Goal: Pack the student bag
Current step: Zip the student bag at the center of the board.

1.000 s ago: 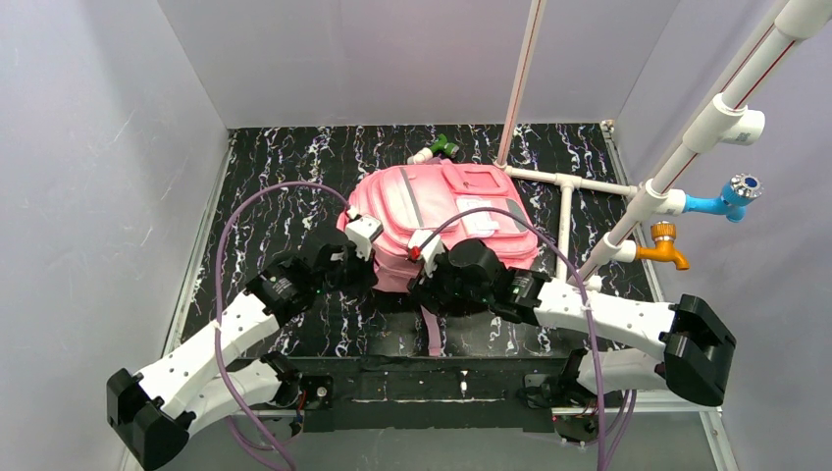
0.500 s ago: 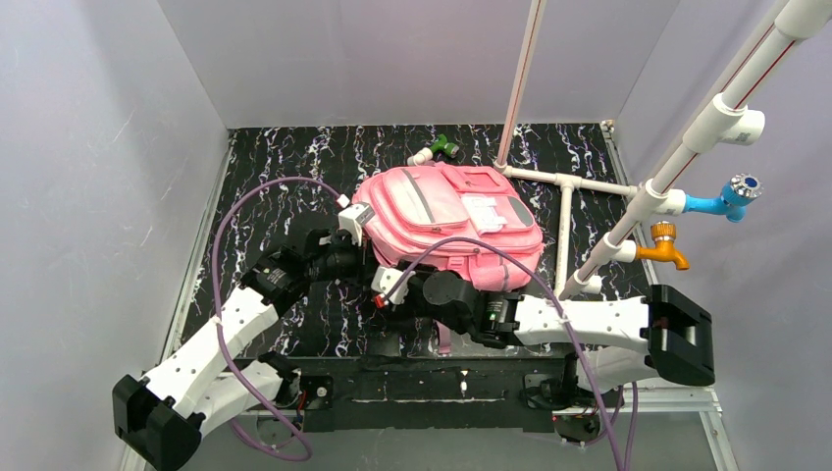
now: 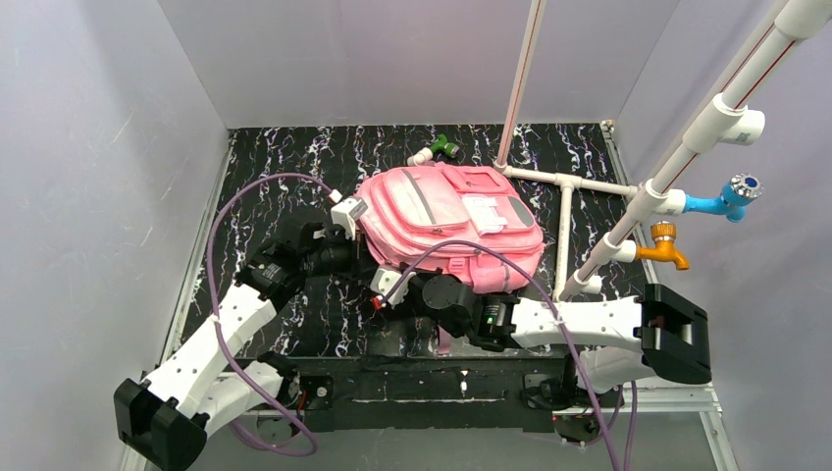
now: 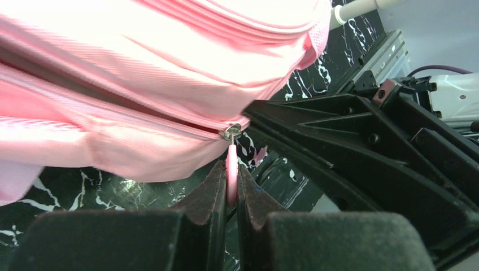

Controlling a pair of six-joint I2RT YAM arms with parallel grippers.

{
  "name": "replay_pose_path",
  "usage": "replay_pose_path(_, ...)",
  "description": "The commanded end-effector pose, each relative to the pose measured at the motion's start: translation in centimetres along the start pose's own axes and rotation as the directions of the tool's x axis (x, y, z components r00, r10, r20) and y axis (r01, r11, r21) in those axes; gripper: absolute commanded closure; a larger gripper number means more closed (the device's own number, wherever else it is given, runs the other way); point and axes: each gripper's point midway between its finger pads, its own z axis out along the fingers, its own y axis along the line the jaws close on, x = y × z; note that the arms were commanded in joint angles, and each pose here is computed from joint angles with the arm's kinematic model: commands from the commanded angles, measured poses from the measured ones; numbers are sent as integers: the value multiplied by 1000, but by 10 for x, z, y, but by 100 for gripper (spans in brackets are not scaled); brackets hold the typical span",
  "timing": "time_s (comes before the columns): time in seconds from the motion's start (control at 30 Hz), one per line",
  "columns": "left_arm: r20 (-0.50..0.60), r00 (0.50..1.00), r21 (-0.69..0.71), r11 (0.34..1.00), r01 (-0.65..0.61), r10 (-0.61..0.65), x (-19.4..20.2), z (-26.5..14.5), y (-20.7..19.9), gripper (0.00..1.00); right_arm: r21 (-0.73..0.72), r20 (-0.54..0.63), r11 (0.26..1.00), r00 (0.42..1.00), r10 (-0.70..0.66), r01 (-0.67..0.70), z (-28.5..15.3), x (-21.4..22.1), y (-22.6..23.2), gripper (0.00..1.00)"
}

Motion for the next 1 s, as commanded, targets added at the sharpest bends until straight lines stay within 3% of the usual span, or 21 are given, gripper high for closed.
replay_pose_path(0.0,127,991,29,998,-50,46,-41,-17,-5,100,55,-106,997,993,-45,52,-19,36,-23,99)
replay_pose_path(0.17,164,986,-115,993,34,-15,-55,-23,46,100,-5,-58,999,998,38,-38,-39,43,-16,99)
replay_pose_path(0.4,289,942,-305,916,261,-172,-80,-31,130,100,-26,-41,994,993,108,-109,-61,50,-17,99)
replay_pose_path(0.5,320,924,-238,926,294,-211,-87,-27,141,100,-48,-55,991,991,126,-128,-66,53,-14,99)
replay_pose_path(0.63,278,926,-47,960,276,-253,-88,-21,109,100,-160,-38,972,985,166,-170,-70,37,0,99)
replay_pose_path(0.7,268,925,57,963,263,-268,-85,-24,84,100,-249,-59,942,974,216,-224,-73,21,10,79)
replay_pose_path(0.87,245,947,174,970,167,-207,-68,-41,32,100,-379,-128,834,915,383,-402,-84,-23,24,64)
replay_pose_path(0.97,243,952,231,964,130,-187,-61,-51,10,100,-442,-69,774,877,475,-454,-91,-58,23,40)
